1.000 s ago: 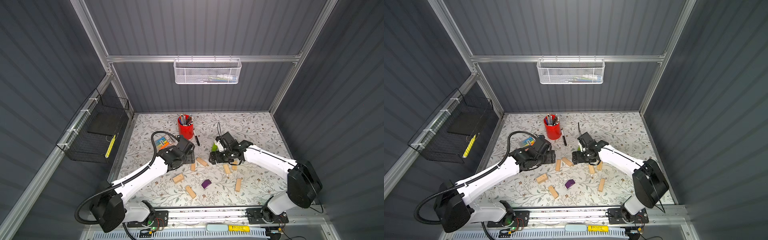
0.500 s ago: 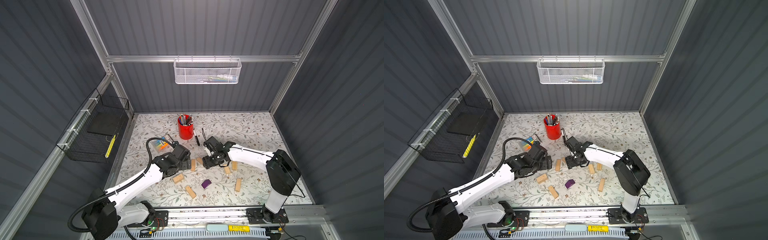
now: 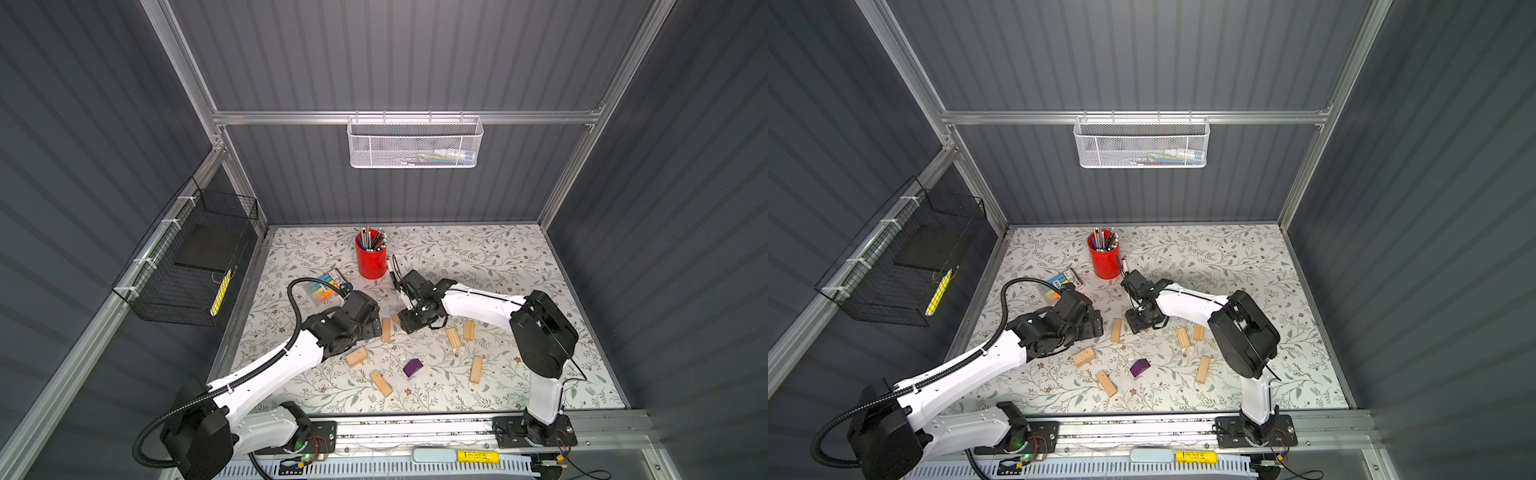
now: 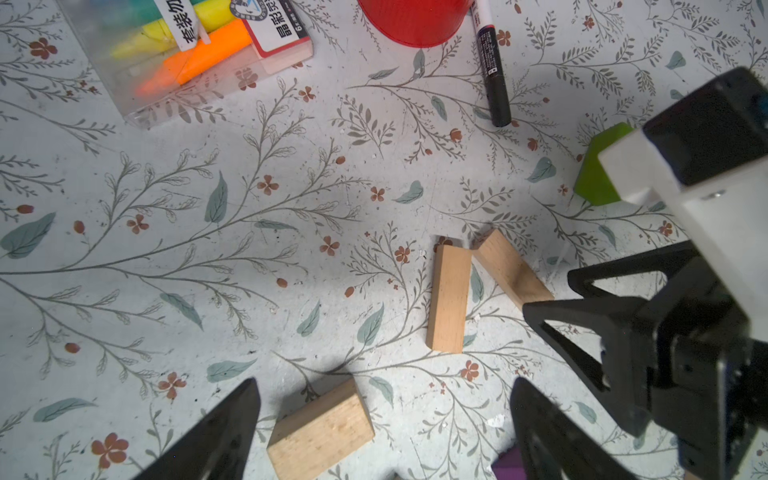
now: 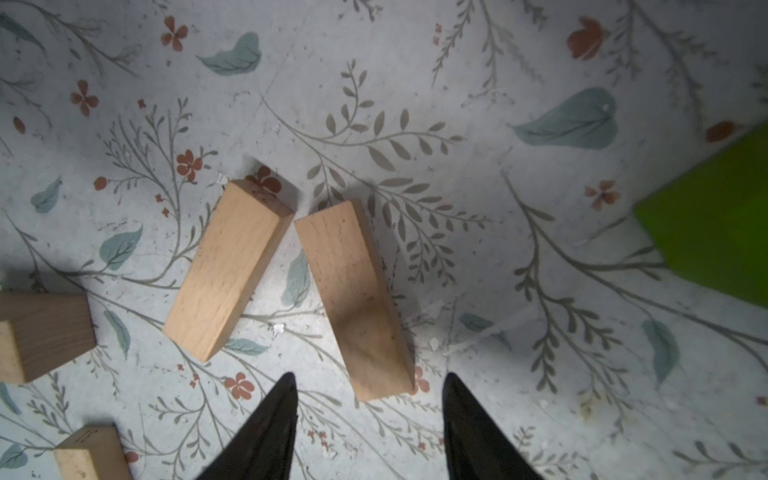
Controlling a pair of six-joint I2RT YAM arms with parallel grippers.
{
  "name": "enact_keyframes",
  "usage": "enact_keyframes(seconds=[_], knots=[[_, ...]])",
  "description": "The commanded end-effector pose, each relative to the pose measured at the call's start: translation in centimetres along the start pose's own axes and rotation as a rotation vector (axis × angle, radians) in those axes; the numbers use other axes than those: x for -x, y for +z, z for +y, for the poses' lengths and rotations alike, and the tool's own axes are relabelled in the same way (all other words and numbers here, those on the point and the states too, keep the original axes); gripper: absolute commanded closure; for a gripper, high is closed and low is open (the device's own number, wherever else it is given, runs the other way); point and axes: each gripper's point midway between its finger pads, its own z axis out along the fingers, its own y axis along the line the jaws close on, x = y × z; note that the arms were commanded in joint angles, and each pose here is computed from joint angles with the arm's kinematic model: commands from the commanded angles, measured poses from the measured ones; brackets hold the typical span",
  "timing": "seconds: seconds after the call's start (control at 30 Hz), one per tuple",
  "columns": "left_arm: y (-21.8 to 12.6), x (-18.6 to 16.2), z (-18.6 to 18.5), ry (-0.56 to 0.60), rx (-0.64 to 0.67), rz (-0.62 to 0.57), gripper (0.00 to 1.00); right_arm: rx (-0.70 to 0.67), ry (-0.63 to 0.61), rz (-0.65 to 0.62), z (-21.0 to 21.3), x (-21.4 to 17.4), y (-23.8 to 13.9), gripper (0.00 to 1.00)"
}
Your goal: Build the wood block tower
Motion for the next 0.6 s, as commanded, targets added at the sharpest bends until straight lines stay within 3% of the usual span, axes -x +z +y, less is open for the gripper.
enact_keyframes(seconds=[0.0,0.57], knots=[[-0.1,0.0,0.6,-0.021,0.022,-0.012,0.05,0.008,-0.027,0.003,0.6,0.5,0.2,0.47],[0.2,-0.1,1.2,-0.020,0.052,-0.011,0.05,0.022,-0.050,0.034,1.0,0.9,2.0,0.61]])
